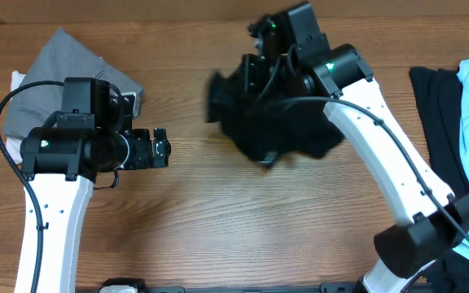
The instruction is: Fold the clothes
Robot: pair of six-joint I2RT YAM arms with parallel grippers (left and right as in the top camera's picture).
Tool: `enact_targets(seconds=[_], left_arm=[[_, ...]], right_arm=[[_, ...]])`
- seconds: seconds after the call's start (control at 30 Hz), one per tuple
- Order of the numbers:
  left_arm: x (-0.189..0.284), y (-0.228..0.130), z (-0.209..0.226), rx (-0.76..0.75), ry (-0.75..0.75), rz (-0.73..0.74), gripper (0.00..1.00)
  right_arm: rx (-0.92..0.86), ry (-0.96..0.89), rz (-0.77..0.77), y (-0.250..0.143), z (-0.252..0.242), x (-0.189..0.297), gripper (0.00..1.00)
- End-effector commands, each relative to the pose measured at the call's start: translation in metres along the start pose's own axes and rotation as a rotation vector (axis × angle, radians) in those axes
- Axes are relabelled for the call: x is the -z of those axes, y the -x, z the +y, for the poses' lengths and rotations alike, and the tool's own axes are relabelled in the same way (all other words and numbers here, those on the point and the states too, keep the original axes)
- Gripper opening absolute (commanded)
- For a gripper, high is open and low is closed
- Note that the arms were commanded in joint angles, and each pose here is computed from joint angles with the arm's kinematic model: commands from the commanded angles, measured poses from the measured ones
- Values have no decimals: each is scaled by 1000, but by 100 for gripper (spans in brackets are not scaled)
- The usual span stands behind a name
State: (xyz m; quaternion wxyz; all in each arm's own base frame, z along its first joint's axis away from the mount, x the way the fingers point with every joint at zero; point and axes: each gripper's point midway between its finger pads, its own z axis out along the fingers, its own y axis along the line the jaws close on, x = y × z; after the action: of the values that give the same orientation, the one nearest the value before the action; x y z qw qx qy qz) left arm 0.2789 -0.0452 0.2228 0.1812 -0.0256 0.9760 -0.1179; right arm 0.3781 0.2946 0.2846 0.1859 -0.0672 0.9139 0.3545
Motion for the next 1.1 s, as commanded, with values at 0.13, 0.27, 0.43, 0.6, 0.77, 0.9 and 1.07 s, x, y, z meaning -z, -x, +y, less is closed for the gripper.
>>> enact_targets(seconds=[0.13, 0.27, 0.43, 0.6, 0.77, 0.9, 1.07], left_arm=[[3, 5, -6, -31, -20, -19, 100], [3, 6, -6, -42, -20, -22, 100], [3, 8, -6, -52, -21, -33, 100], [3, 9, -6, -52, -22, -35, 100], [3, 9, -6, -53, -21, -36, 100], [3, 9, -6, -53, -21, -36, 100], [3, 9, -6, -52, -21, -35, 100]], right_arm=[[92, -206, -118, 11, -1, 64, 4], [88, -351, -200, 21, -26, 123, 4], [85, -426, -478, 56, -42, 236, 4], [71, -418, -799, 77, -37, 347, 4], [117, -276, -786, 79, -19, 348, 4], [98, -200, -608, 82, -23, 290, 4], [88, -132, -279, 63, -21, 180, 4]])
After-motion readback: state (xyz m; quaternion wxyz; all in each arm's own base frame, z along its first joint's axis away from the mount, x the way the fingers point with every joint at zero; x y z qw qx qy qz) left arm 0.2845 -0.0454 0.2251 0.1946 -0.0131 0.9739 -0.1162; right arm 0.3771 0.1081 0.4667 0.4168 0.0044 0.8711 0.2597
